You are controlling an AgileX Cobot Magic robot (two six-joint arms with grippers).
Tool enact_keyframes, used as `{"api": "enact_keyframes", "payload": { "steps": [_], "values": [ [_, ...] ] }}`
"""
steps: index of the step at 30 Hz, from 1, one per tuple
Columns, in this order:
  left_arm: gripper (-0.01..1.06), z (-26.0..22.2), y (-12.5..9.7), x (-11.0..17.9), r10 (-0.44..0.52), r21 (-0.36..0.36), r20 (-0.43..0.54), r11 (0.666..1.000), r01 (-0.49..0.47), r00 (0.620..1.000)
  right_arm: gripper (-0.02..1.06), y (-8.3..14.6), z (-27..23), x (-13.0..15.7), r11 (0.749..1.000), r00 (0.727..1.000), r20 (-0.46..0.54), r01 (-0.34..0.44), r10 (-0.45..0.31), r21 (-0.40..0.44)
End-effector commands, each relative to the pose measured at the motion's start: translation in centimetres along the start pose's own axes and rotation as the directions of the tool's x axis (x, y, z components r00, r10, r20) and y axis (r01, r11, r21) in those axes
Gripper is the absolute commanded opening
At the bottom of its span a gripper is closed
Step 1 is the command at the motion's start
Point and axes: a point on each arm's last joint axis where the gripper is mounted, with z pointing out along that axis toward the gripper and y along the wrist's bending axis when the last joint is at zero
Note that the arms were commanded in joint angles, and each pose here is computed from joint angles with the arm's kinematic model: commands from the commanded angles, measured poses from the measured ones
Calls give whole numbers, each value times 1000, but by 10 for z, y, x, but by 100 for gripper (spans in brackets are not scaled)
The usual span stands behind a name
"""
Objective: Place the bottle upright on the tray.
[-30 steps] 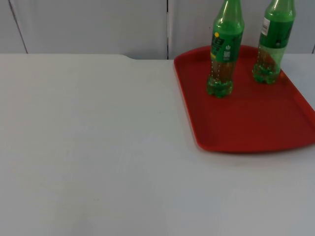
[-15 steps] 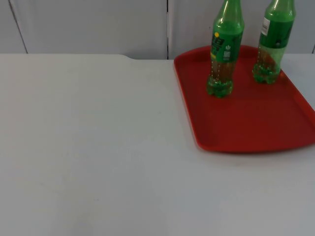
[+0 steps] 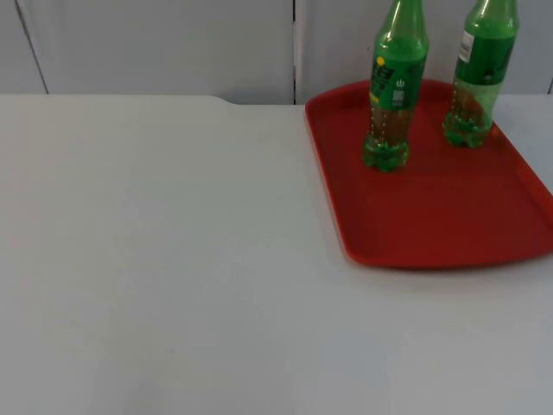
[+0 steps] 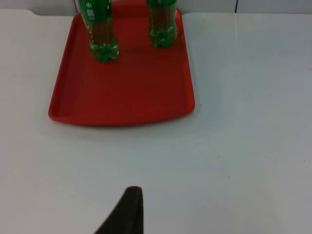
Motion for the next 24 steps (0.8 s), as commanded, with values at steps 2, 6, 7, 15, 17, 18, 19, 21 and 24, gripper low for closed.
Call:
{"api": "enact_keyframes", "payload": {
  "steps": [2,6,7,15,17,18,19,21,24],
  "values": [
    [105,1,0,1,0,1,3,1000,0,1000,105,0,0,0,1000,1000,7,3,-3,2],
    [105,1,0,1,0,1,3,1000,0,1000,105,0,0,0,1000,1000,7,4,-4,1],
    [105,1,0,1,0,1,3,1000,0,1000,105,0,0,0,1000,1000,7,4,-4,1],
    [105,1,0,1,0,1,3,1000,0,1000,105,0,0,0,1000,1000,7,4,-4,1],
    [105,1,0,1,-1,-1,3,1000,1,1000,105,0,0,0,1000,1000,7,2,-2,1],
    [105,1,0,1,-7,-10,3,1000,7,1000,105,0,0,0,1000,1000,7,2,-2,1],
    [105,1,0,1,-10,-20,2,1000,10,1000,105,0,0,0,1000,1000,7,2,-2,1],
    [105,0,0,1,-26,-49,1,998,26,1000,105,0,0,0,1000,1000,7,2,-2,1],
    [105,0,0,1,-42,-79,0,996,42,999,105,0,0,0,1000,1000,7,2,-2,1]
  ]
}}
